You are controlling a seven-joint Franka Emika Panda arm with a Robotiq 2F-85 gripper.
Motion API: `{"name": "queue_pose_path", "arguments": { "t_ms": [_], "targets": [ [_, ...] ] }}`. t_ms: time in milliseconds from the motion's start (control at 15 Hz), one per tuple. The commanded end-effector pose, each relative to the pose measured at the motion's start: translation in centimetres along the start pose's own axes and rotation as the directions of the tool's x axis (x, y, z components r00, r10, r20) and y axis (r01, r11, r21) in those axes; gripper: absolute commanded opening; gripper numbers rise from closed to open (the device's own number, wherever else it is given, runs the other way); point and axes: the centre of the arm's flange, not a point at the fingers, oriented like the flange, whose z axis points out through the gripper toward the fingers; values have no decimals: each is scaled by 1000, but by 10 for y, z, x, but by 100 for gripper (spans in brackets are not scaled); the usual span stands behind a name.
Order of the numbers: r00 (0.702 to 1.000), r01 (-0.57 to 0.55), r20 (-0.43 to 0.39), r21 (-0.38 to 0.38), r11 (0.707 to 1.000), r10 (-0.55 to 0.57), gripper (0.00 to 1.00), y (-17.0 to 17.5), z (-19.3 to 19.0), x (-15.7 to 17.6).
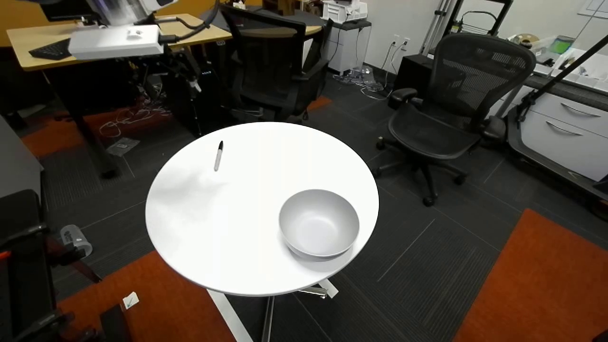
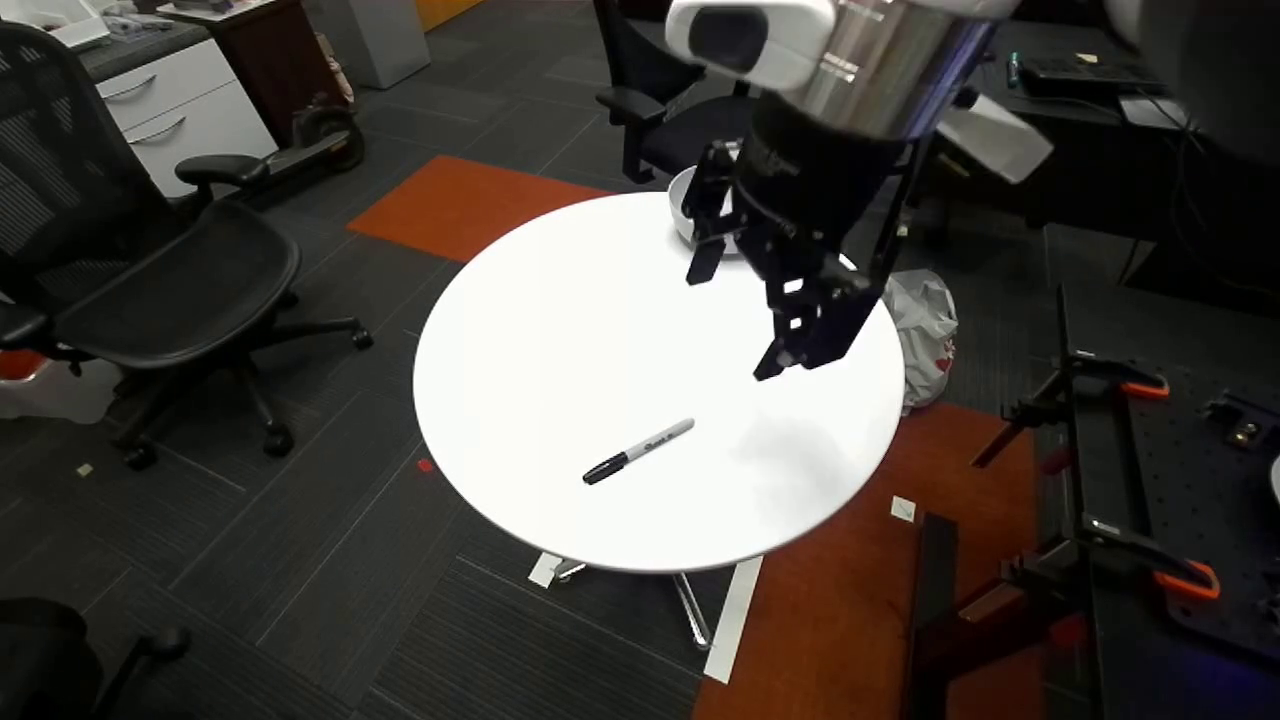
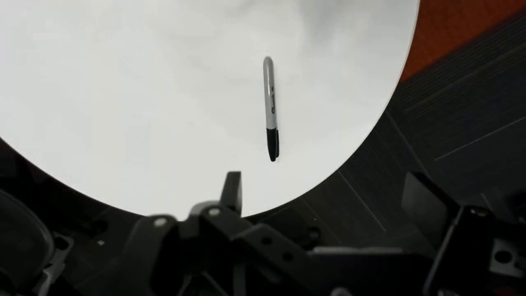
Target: Place the black pen inside the grey bowl
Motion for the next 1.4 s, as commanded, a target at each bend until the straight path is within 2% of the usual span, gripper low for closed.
{"name": "queue_pose_path", "arguments": {
  "t_ms": [0, 667, 1333],
  "targets": [
    [998, 57, -9, 38, 998, -57, 100, 19, 45, 24],
    [995, 75, 54, 143, 987, -84, 100, 49, 138, 38],
    [991, 67, 102, 198, 978, -89, 100, 64, 193, 37]
  ]
}}
